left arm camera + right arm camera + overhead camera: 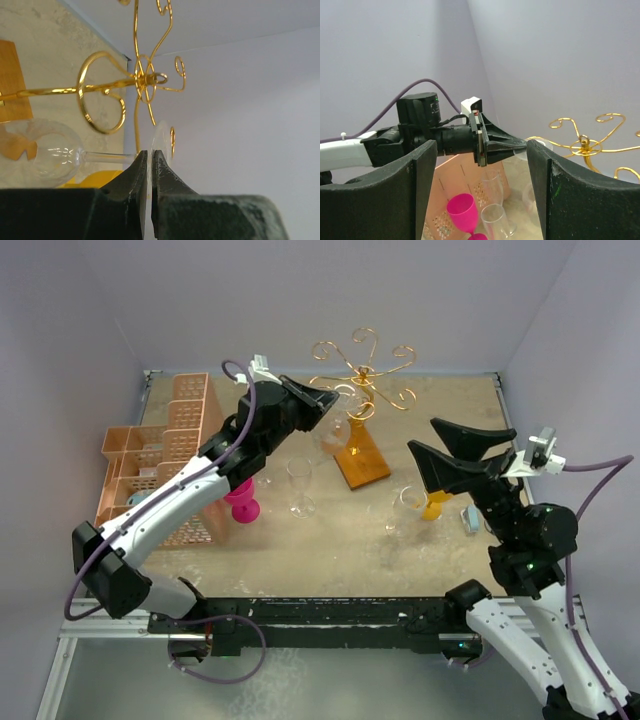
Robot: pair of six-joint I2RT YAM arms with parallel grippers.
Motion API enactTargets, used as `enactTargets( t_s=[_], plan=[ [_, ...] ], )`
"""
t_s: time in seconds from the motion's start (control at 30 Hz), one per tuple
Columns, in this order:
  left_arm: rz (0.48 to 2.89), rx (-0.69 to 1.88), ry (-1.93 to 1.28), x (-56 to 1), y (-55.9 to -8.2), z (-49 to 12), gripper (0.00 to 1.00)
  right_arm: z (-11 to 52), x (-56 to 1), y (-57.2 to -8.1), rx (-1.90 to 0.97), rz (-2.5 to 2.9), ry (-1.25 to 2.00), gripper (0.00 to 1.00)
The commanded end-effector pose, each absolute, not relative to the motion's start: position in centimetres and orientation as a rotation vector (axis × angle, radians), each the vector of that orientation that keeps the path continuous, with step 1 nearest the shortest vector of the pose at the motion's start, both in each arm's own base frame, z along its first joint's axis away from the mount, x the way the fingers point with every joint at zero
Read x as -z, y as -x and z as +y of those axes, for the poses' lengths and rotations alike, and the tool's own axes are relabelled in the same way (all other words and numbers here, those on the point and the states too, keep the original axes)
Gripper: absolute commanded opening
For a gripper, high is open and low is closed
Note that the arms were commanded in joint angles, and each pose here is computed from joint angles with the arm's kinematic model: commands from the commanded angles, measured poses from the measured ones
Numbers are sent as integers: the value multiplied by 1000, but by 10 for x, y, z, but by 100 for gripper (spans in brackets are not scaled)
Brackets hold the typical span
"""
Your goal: Place the wine glass upside down on the wine glass rack
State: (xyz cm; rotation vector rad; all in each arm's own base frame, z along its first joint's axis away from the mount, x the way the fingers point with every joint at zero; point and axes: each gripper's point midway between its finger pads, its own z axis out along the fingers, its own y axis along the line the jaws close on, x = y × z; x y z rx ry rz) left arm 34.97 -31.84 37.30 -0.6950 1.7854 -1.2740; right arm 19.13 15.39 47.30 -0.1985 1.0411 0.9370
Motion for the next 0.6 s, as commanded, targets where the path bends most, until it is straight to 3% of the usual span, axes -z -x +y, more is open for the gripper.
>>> enactTargets(
  t_s=[0.0, 0.57],
  plan=[
    [1585, 1346, 665, -436, -366, -308, 0, 144, -500, -178, -924, 939, 186, 74],
    [1554, 1288, 719, -429, -411, -286, 0, 141, -487, -188, -902, 976, 151, 73]
  ],
)
